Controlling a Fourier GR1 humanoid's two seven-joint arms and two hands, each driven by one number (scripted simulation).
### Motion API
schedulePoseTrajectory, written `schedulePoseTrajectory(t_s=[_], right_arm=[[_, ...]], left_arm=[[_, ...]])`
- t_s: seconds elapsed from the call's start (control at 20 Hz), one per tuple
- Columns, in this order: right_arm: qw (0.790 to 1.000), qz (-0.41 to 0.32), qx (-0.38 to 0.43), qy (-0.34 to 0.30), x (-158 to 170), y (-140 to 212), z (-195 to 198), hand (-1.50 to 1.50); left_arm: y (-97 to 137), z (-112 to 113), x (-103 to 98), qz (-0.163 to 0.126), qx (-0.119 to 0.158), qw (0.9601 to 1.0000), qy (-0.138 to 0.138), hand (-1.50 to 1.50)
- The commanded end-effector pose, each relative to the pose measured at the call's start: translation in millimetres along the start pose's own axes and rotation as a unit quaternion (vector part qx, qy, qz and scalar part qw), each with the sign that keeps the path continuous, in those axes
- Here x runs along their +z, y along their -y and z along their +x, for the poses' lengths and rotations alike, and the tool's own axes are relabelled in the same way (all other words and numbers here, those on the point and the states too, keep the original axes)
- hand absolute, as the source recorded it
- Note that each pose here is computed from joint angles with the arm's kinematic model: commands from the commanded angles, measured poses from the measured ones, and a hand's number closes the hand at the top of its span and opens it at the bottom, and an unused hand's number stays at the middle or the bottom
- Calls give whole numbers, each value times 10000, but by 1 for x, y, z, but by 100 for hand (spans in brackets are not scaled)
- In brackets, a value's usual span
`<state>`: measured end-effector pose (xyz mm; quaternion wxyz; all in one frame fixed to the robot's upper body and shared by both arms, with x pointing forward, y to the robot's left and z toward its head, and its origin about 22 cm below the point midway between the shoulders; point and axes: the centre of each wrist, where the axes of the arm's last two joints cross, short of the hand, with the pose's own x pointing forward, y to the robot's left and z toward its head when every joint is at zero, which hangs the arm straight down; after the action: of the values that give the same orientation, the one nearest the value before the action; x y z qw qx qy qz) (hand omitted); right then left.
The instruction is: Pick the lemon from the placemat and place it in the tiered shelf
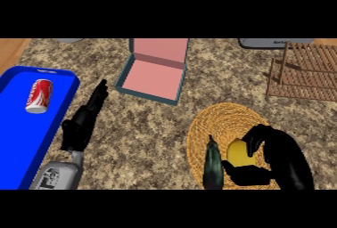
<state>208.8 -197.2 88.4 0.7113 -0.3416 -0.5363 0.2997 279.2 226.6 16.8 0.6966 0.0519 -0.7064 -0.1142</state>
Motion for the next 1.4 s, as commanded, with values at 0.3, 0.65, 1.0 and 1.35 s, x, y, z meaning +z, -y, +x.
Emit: schedulePoseTrajectory(t_s=[0.3,0.65,1.0,1.35], right_arm=[[9827,-1142,-1169,872,60,84,21,150],[9718,-2170,-724,566,48,125,29,150],[9436,-3176,-773,521,62,183,36,150],[9341,-3466,-797,306,29,248,50,150]], left_arm=[[-14,-18,14,-14,59,10000,55,0],[-6,-12,3,102,-29,9999,0,0],[2,-1,-3,29,24,10000,-61,0],[-10,-4,8,-51,10,10000,52,0]])
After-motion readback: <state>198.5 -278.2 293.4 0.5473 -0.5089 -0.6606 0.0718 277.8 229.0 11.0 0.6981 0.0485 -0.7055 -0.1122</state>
